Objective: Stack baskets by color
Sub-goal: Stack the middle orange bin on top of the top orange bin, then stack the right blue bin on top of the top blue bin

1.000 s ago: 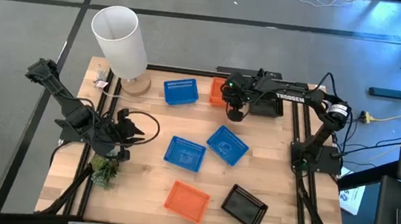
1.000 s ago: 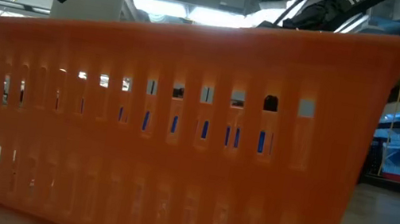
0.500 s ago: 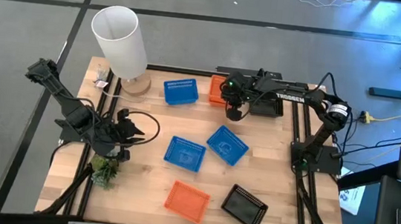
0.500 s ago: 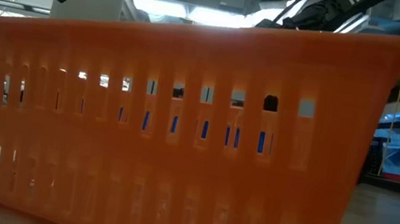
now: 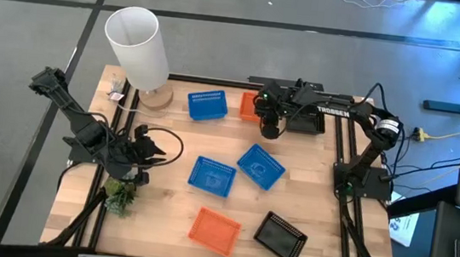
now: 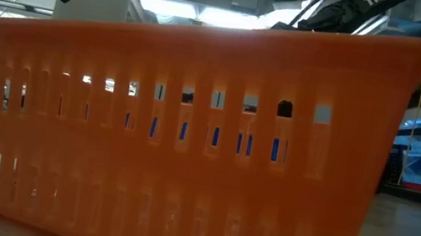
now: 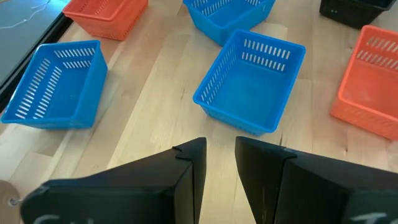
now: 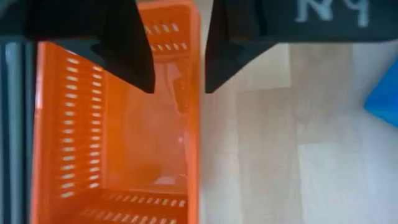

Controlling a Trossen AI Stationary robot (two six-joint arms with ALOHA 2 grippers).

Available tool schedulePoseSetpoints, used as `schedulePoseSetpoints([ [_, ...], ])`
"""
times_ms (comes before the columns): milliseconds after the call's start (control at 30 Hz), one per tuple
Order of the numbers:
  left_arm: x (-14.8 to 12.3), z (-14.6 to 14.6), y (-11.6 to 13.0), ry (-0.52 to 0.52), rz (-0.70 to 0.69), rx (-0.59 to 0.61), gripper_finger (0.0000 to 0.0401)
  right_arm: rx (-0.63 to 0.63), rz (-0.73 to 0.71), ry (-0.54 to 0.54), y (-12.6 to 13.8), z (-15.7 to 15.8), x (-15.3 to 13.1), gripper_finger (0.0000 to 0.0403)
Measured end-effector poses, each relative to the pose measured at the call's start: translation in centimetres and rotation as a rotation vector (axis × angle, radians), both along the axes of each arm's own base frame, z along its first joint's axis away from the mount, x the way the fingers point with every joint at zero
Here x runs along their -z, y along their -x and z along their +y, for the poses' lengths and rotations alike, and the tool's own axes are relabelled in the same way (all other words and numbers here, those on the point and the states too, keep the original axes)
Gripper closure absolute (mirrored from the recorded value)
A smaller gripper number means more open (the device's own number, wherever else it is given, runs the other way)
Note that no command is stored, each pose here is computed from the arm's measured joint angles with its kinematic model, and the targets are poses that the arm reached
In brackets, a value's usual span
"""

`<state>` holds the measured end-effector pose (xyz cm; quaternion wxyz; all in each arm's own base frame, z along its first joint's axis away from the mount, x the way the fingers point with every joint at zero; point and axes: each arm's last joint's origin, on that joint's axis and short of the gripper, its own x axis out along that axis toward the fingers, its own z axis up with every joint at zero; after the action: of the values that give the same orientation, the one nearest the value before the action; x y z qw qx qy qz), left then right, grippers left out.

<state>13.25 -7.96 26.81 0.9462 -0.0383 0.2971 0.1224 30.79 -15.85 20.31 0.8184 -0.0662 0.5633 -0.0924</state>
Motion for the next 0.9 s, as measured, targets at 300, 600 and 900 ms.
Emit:
schedulePoseSetpoints([
  [300, 0.0, 0.0, 0.0, 0.0, 0.0, 0.0, 0.0323, 0.071, 0.052, 0.035, -0.8, 1.2, -2.6, 0.0253],
  [600, 0.0, 0.0, 0.0, 0.0, 0.0, 0.0, 0.0323, 0.22, 0.098, -0.343, -1.5, 6.5, -7.1, 0.0267],
  [900, 0.0, 0.0, 0.0, -0.005, -0.004, -0.005, 0.0323, 0.073, 0.327, -0.404, -0.9, 14.3, -5.8, 0.0268],
])
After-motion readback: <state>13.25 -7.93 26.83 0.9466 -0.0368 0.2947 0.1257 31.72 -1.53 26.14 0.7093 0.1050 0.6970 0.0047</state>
